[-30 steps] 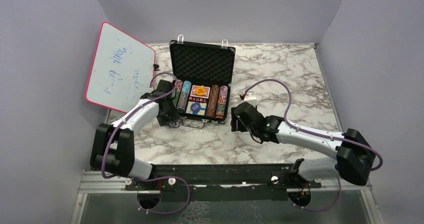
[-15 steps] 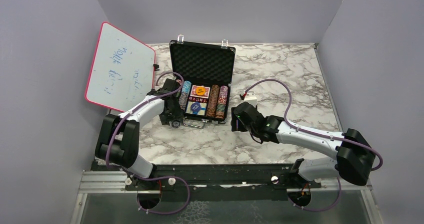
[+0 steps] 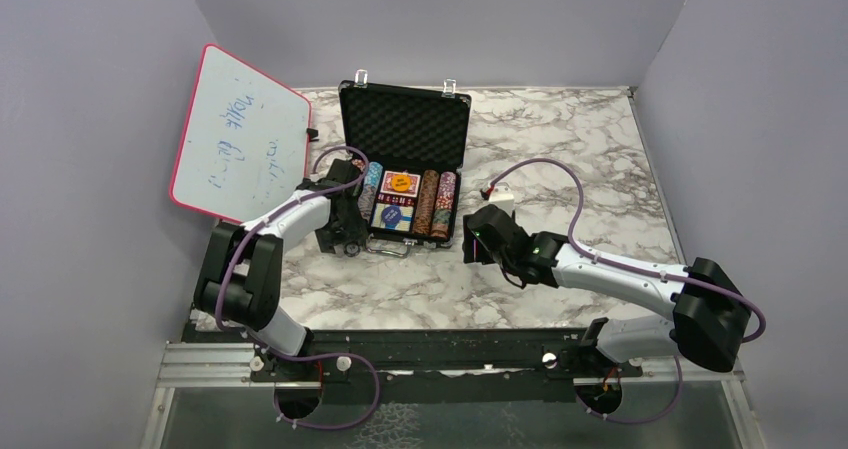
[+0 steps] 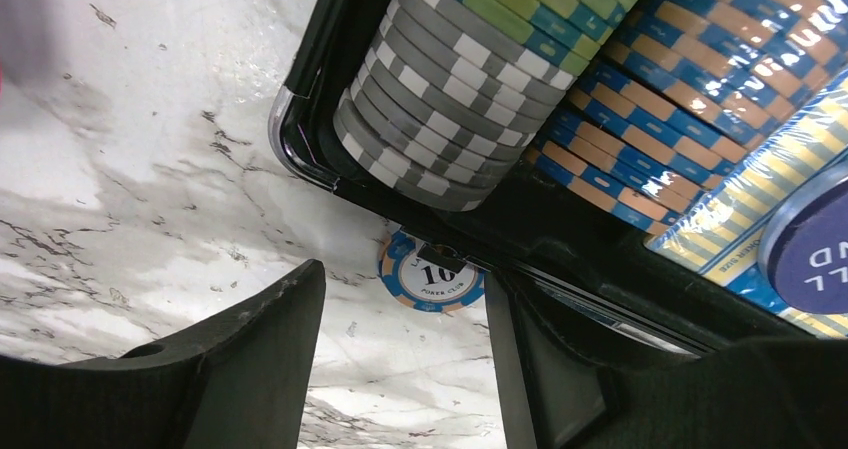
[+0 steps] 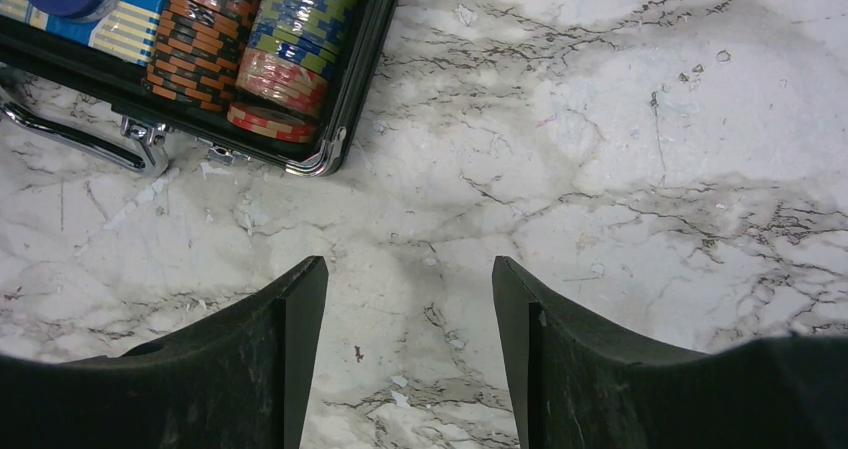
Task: Pack up texas hold em set
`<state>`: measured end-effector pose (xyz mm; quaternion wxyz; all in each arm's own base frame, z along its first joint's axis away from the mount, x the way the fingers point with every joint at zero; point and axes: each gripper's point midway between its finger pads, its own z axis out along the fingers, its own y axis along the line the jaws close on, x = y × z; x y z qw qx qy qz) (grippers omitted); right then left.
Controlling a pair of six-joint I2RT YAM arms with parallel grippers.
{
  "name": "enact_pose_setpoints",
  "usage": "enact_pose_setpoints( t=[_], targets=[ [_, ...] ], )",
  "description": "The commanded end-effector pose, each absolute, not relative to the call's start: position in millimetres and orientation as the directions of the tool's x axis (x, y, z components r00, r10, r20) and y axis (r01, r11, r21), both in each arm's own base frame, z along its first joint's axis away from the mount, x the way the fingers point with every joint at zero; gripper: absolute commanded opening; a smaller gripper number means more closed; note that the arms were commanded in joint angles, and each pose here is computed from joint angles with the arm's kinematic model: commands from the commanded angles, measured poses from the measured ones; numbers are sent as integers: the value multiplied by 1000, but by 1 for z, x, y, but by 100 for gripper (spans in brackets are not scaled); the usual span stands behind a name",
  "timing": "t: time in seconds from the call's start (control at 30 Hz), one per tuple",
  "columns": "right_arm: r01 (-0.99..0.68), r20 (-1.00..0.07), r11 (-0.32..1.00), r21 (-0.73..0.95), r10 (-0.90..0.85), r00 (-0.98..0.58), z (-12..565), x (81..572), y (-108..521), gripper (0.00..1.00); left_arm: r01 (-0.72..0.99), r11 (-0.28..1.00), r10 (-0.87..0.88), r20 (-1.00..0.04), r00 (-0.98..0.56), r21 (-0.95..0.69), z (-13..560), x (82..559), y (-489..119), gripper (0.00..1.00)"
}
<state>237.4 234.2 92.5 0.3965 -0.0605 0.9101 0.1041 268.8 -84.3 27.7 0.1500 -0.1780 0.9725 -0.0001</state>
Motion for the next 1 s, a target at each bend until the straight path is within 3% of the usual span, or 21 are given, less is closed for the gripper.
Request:
enact_pose_setpoints(
  t=[0.0, 0.5, 0.67, 0.97],
  targets=[
    [-165, -754, 977, 134, -7, -657, 96, 241, 227, 65, -325, 943, -332, -308, -892, -74, 22, 277, -91, 62],
    [-162, -753, 978, 133, -7, -658, 95, 240, 225, 65, -335, 931, -279, -308, -910, 145, 18, 255, -58, 57],
    [-163, -752, 977, 138, -4, -659, 96, 240, 226, 65, -334, 937, -286, -322, -903, 103, 25, 259, -64, 56],
    [-160, -753, 978, 134, -4, -658, 96, 240, 225, 65, -218, 969, -244, -342, -908, -113, 40, 278, -104, 56]
  ],
)
